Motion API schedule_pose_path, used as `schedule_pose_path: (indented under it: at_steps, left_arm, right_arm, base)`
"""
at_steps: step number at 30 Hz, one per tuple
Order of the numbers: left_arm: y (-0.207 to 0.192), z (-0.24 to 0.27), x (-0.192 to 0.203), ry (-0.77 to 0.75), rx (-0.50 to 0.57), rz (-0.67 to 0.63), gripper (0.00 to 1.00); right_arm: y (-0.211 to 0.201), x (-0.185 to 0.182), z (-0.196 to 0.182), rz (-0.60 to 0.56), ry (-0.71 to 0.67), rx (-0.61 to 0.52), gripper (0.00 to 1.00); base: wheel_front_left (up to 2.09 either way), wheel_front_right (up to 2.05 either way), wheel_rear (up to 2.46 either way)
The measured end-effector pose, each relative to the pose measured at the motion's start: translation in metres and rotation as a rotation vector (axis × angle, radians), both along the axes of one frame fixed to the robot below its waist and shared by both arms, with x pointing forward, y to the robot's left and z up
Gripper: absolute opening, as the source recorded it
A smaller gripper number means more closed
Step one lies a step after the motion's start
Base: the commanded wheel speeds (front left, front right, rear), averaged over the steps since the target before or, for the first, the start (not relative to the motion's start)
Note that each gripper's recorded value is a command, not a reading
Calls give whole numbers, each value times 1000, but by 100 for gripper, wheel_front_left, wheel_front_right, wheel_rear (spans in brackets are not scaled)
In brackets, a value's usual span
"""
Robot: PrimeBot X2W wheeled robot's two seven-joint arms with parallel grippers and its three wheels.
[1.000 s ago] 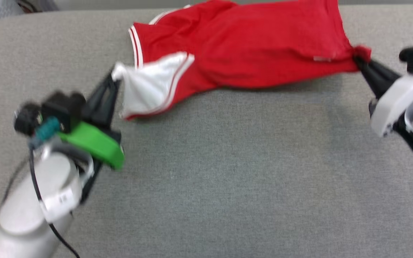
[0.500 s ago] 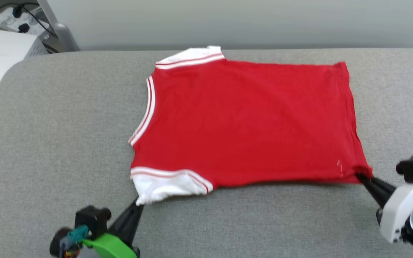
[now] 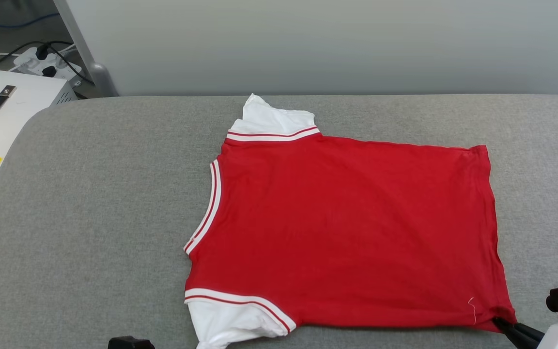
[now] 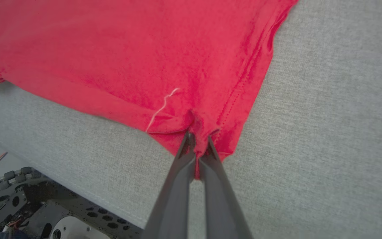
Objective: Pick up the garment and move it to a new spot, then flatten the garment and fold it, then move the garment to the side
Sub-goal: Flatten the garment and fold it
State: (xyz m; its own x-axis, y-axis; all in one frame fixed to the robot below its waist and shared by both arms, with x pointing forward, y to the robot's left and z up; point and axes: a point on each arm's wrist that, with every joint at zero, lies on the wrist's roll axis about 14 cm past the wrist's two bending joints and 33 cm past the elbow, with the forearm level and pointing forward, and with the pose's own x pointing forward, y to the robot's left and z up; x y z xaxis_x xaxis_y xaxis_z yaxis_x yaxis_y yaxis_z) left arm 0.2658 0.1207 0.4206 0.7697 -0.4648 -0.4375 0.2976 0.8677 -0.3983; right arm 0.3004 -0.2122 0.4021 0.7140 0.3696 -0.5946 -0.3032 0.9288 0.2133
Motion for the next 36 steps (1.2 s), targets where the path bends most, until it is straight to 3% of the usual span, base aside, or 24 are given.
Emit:
schedule_pose_path:
  at_steps: [8,15,21,30,36]
  left_arm:
    - [2,15,23,-140,37,-18,0]
    - [-2,52,96,-338,101,-120,0]
    - [-9,66,153,-409,131,-177,0]
    - [-13,44,221,-385,193,-201,0]
    - [-20,-1,228,-274,213,-241,0]
  right_arm:
    - [0,14,17,-42,-48,34,0]
    - [-2,39,32,-79,-98,55,0]
    - [1,70,40,-86,-123,67,0]
    - [-10,114,31,-118,-102,47,0]
    - [-14,126,3,-141,-30,31,0]
  base:
    - [0,0,0]
    - [0,0,0]
    - [0,0,0]
    - [0,0,0]
    - [0,0,0]
